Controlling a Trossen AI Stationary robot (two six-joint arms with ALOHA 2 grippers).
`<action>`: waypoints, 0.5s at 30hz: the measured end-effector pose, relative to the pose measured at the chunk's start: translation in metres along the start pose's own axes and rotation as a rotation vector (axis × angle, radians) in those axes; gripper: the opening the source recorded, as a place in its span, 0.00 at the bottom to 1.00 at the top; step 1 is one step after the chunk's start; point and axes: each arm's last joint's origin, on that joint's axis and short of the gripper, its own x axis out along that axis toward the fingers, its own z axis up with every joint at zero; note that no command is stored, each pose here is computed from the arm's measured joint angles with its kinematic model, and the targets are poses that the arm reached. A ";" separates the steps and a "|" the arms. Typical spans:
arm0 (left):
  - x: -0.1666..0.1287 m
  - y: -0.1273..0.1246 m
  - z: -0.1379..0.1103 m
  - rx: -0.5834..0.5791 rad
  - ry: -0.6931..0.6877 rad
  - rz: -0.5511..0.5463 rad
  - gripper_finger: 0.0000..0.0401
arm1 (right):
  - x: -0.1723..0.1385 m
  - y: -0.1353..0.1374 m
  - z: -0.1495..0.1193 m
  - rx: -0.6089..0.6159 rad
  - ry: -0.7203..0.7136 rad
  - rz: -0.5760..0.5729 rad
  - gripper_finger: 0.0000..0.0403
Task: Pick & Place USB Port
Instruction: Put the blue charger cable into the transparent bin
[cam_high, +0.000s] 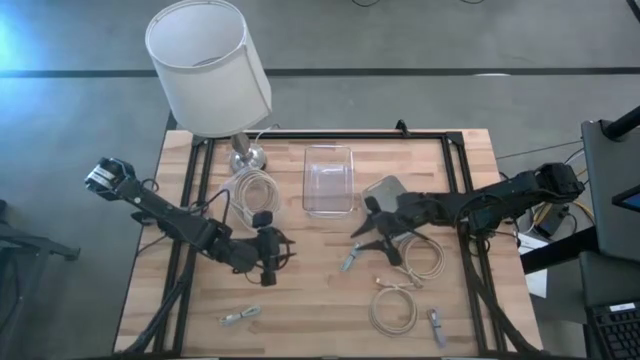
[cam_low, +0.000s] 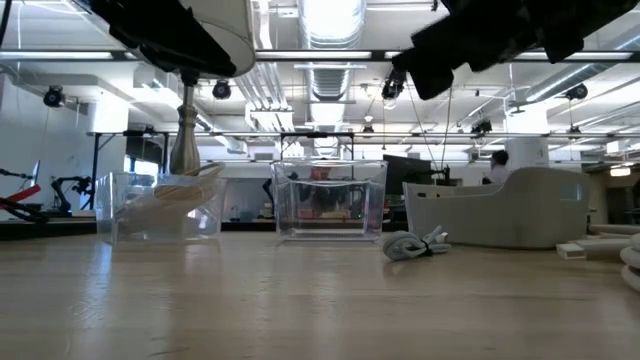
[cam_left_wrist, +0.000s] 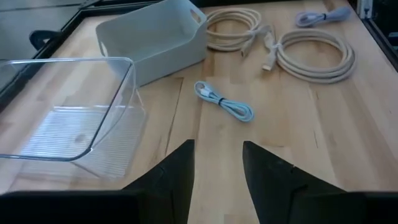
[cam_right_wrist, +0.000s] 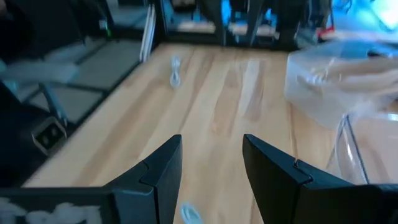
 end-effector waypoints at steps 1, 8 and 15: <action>0.000 0.000 0.000 0.002 0.000 0.000 0.35 | 0.000 0.000 0.002 0.008 -0.021 0.001 0.41; 0.000 0.000 0.000 0.026 0.001 0.002 0.35 | -0.001 0.000 0.014 -0.016 -0.141 -0.004 0.41; 0.000 0.000 0.000 0.050 0.001 0.004 0.35 | -0.004 -0.001 0.028 -0.045 -0.289 -0.075 0.41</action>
